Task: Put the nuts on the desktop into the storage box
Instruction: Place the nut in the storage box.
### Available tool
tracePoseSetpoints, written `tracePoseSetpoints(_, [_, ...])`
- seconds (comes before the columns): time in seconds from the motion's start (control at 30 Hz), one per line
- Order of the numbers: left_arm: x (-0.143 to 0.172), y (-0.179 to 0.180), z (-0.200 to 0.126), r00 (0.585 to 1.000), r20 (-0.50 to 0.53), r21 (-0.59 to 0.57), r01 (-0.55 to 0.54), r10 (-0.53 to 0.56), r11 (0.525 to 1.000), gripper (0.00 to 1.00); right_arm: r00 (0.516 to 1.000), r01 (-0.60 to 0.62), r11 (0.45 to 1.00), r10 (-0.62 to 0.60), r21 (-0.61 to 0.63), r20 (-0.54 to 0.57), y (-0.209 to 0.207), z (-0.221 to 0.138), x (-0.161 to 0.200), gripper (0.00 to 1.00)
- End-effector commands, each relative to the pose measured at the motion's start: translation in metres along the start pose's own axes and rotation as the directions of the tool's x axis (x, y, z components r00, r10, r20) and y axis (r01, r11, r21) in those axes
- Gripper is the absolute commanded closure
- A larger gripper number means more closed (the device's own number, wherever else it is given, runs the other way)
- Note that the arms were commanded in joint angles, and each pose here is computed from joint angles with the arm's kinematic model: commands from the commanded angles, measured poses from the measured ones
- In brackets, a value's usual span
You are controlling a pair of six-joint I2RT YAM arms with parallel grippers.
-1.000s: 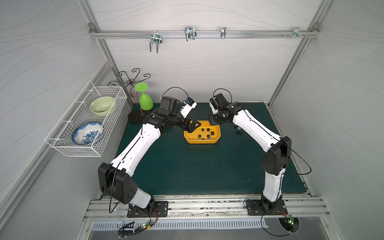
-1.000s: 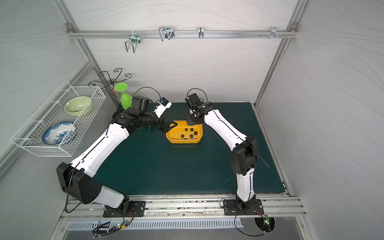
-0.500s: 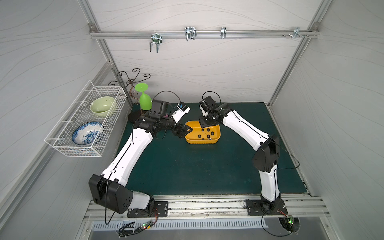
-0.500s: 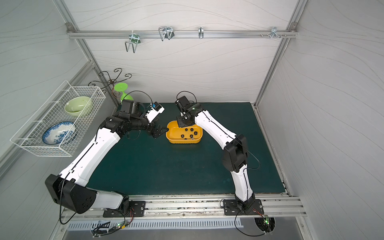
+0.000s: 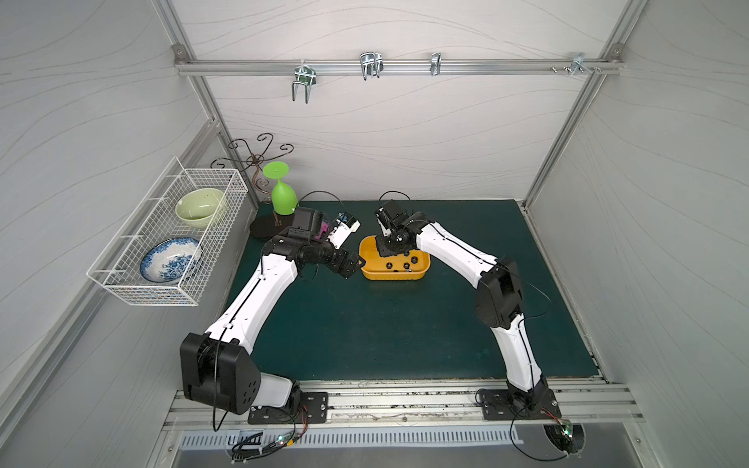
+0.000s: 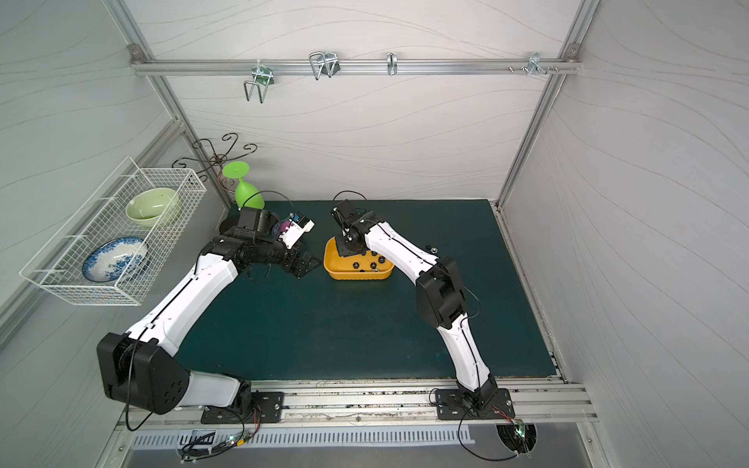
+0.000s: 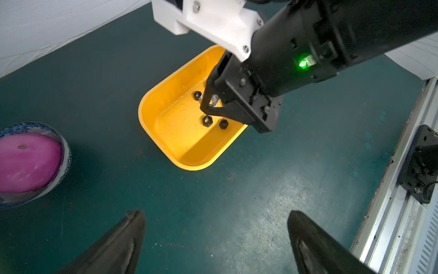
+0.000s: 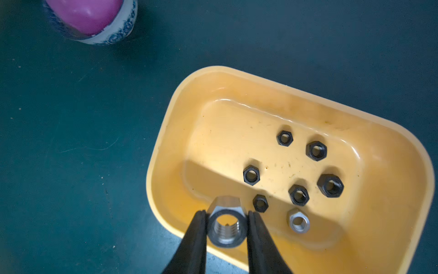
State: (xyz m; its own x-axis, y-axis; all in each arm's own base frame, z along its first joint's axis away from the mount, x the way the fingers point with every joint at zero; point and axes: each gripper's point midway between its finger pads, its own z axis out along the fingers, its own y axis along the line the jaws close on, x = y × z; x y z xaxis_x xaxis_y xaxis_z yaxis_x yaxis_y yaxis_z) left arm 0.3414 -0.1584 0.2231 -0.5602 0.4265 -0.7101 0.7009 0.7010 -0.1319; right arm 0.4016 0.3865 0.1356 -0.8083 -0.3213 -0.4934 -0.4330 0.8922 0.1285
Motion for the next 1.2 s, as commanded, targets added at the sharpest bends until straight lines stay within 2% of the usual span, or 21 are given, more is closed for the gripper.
tracePoseSetpoints(0.0, [-0.011, 0.012, 0.007, 0.999, 0.046, -0.039, -0.016, 0.018, 0.999, 0.02, 1.0, 0.004, 1.0, -0.004, -0.005, 0.018, 0.006, 0.014, -0.007, 0.79])
tracePoseSetpoints(0.37, [0.009, 0.036, 0.032, 0.999, 0.024, -0.078, 0.024, -0.022, 0.997, 0.02, 0.999, 0.036, 0.998, -0.035, 0.045, -0.02, -0.005, 0.061, 0.005, 0.8])
tracePoseSetpoints(0.77, [0.02, 0.034, 0.043, 0.999, -0.004, -0.026, 0.052, -0.053, 0.998, 0.02, 0.995, -0.004, 0.999, 0.007, 0.034, -0.098, -0.017, 0.099, 0.024, 0.78])
tracePoseSetpoints(0.9, [0.022, 0.034, 0.044, 0.999, -0.009, -0.026, 0.049, -0.049, 0.998, 0.02, 0.995, -0.01, 0.999, 0.014, 0.041, -0.104, -0.019, 0.103, 0.025, 0.69])
tracePoseSetpoints(1.03, [0.022, 0.034, 0.042, 0.999, -0.014, -0.026, 0.047, -0.048, 0.999, 0.02, 0.995, -0.01, 1.0, 0.011, 0.011, -0.095, -0.015, 0.102, 0.022, 0.66])
tracePoseSetpoints(1.17, [0.02, 0.033, 0.038, 0.999, -0.011, -0.033, 0.038, -0.039, 0.999, 0.02, 0.997, -0.004, 1.0, 0.004, -0.003, -0.077, -0.013, 0.09, 0.012, 0.5])
